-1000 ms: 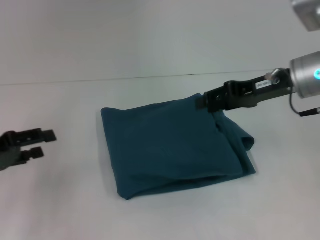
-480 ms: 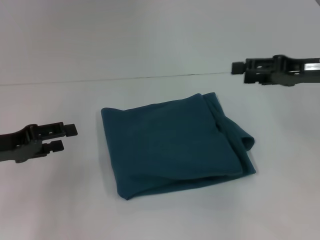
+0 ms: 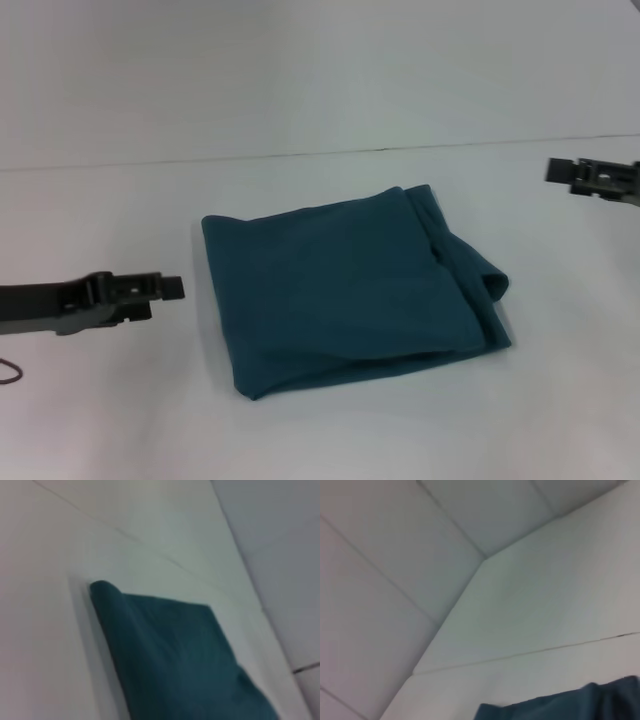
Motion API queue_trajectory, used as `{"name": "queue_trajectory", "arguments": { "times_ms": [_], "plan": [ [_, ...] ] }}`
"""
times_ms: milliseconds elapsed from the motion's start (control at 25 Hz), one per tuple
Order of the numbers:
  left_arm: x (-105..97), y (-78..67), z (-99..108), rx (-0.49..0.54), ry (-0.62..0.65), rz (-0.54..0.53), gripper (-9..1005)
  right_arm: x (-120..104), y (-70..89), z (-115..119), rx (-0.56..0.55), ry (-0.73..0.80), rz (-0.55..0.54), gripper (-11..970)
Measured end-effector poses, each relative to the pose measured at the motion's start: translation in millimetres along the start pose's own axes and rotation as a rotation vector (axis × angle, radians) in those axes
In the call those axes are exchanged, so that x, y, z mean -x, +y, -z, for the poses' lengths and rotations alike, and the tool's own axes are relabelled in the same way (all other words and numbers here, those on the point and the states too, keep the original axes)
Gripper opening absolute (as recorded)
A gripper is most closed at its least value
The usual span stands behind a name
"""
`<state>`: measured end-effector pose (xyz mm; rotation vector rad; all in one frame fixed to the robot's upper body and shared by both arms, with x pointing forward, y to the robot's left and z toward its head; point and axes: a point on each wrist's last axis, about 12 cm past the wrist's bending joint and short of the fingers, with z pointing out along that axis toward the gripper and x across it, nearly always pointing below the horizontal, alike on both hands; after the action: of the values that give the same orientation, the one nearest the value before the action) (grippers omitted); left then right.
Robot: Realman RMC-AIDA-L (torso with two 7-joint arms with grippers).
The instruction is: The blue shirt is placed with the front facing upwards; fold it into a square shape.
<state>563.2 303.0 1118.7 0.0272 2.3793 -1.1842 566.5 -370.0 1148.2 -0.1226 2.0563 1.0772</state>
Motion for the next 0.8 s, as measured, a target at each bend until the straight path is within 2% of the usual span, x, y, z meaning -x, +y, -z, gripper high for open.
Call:
{"name": "queue_trajectory", "arguments": {
  "times_ms": [120,320,520,800],
  "plan": [
    [3.1,-0.7,-11.1,0.052,0.013,0.001,754,-9.3,-7.2,12.3,-0.027,-0.026,0.004,946],
    [11.9,-8.5,-32.5,0.111,0.034,0.054,757,-14.6,-10.6,17.8,-0.042,-0.032,0.018,946],
    [20.1,-17.7,-56.9,0.211,0.091,0.036,761,-17.6,-12.5,17.4,-0.043,-0.034,0.024,946],
    [23.3,-25.5,-76.8,0.201,0.122,0.062,776,-19.0,-12.3,15.0,-0.036,-0.034,0.022,946]
  ]
}}
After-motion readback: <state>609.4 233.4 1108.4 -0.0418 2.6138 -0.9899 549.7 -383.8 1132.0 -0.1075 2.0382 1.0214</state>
